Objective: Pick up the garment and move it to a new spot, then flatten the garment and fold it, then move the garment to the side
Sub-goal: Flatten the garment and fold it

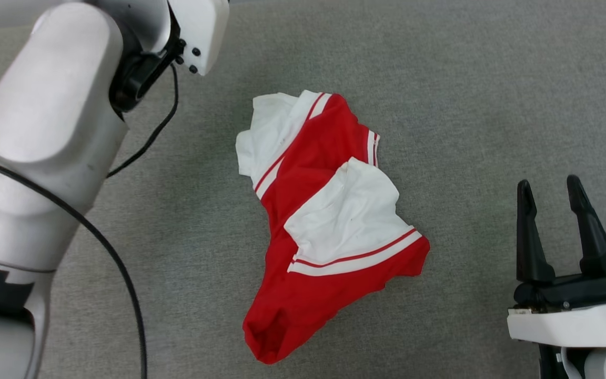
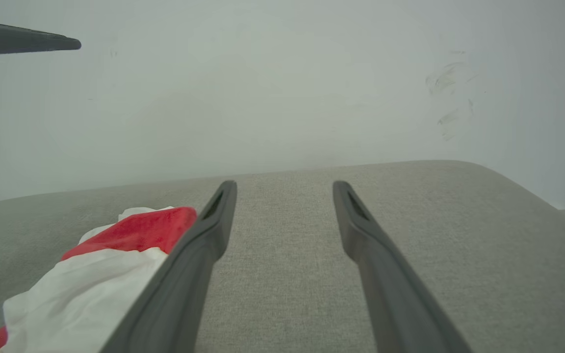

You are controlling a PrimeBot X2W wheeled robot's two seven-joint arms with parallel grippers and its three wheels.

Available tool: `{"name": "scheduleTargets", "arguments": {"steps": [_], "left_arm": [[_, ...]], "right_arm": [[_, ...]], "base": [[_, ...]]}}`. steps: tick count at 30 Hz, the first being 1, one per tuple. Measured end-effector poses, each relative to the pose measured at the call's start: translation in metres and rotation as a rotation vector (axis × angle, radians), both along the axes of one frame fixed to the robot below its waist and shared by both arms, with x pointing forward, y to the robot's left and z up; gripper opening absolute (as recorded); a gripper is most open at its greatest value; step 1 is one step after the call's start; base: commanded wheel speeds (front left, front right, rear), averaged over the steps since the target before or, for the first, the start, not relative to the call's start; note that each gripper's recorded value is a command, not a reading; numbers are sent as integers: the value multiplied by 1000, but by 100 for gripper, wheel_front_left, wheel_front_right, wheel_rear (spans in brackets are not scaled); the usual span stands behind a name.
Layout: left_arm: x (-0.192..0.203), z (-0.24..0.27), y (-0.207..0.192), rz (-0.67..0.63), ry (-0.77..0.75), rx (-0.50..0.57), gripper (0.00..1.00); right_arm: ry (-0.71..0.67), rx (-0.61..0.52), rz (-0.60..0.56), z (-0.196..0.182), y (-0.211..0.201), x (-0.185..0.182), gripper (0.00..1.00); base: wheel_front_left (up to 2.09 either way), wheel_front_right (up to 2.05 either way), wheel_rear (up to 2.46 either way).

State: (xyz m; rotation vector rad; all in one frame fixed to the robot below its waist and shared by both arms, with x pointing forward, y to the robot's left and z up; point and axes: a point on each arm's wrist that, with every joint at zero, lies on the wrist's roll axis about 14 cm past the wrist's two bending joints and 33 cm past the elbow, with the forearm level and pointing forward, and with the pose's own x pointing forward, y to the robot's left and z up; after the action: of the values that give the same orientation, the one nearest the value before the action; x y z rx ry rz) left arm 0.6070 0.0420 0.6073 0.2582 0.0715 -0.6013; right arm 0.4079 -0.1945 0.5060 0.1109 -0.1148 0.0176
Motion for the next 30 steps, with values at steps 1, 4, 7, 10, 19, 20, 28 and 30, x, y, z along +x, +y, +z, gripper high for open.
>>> {"name": "scheduleTargets", "arguments": {"steps": [1, 4, 7, 10, 19, 20, 28, 30], "left_arm": [[1, -12, -2, -8, 67, 22, 100], [-4, -53, -11, -46, 267, 111, 100], [-5, -76, -12, -74, 357, 212, 100], [-16, -114, -12, -110, 479, 325, 100], [-57, -205, -7, -211, 775, 562, 100], [-60, -212, -4, -215, 797, 588, 100], [-71, -230, 3, -235, 860, 652, 100], [-71, -228, 3, -237, 838, 650, 0]], "right_arm": [[-1, -2, -2, 0, -1, 2, 100], [3, -8, -14, -3, -5, 6, 100], [18, -8, -25, -8, -9, 7, 100], [21, -12, -39, -10, -14, 11, 100], [47, -25, -64, -20, -24, 16, 100], [48, -26, -65, -21, -24, 16, 100], [58, -30, -70, -25, -26, 19, 100], [57, -28, -67, -25, -25, 19, 100]], "base": [[0, 0, 0], [0, 0, 0], [0, 0, 0], [0, 0, 0], [0, 0, 0], [0, 0, 0], [0, 0, 0], [0, 0, 0]]}}
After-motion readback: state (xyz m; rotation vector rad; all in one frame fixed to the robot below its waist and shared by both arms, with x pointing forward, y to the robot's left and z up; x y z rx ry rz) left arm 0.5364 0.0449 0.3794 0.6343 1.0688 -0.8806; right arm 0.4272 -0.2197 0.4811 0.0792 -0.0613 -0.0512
